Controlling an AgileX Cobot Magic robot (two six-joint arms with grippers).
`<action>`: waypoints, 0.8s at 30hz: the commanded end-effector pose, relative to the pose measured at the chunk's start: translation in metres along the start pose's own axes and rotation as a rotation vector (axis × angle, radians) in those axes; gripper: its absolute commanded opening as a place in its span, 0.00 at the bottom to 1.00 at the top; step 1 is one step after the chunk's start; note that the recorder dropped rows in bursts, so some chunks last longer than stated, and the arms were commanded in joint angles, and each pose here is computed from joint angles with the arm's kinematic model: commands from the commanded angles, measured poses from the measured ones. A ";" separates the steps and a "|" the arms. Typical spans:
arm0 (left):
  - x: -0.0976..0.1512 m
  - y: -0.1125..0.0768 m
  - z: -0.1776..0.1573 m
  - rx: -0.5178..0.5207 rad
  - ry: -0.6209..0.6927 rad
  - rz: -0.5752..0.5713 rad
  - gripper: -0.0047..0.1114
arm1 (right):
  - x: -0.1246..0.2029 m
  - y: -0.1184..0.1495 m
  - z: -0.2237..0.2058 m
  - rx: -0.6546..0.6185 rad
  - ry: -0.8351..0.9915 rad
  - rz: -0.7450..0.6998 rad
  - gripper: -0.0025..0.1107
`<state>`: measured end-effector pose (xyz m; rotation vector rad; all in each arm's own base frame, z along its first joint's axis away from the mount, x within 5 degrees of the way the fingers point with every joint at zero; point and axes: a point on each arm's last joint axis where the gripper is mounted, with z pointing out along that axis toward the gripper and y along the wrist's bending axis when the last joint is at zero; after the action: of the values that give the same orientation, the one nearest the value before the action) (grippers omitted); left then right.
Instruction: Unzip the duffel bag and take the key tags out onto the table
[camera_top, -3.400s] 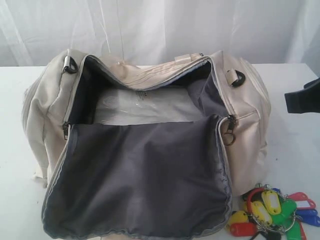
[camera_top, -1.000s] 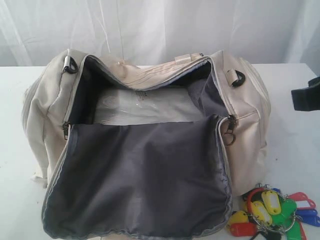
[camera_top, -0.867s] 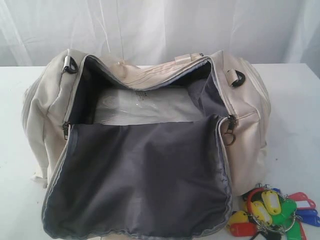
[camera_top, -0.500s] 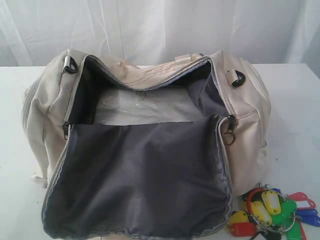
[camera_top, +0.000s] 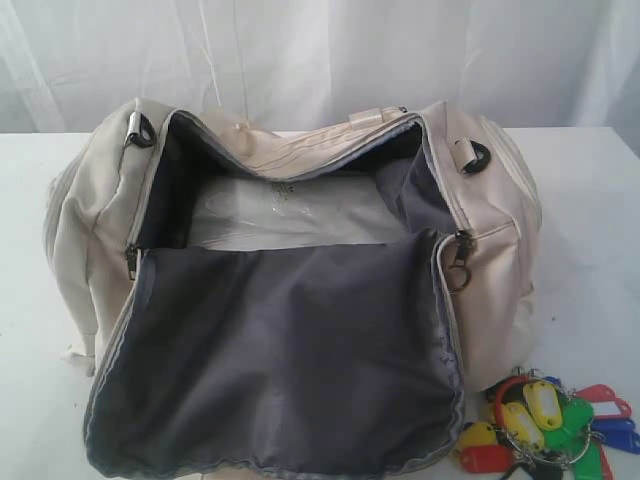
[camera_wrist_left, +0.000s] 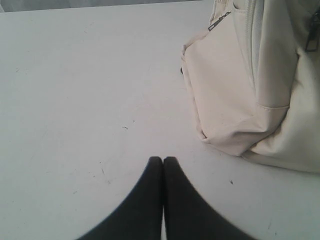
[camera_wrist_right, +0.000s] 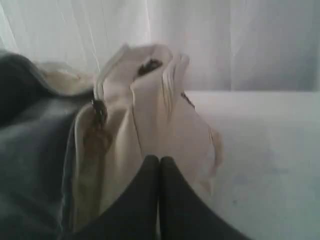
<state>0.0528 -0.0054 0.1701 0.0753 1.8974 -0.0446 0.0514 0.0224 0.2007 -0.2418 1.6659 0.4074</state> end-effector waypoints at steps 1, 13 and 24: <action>0.001 -0.001 0.000 0.008 0.000 -0.005 0.04 | 0.019 -0.006 -0.001 0.083 0.158 0.003 0.02; 0.001 -0.001 0.000 0.008 0.001 -0.003 0.04 | 0.017 -0.018 -0.003 0.302 0.136 -0.005 0.02; 0.001 -0.001 0.000 0.008 0.001 -0.003 0.04 | 0.017 -0.020 -0.004 0.315 0.141 -0.057 0.02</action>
<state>0.0528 -0.0054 0.1701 0.0753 1.8974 -0.0446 0.0536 0.0047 0.1823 -0.0734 1.8350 0.1014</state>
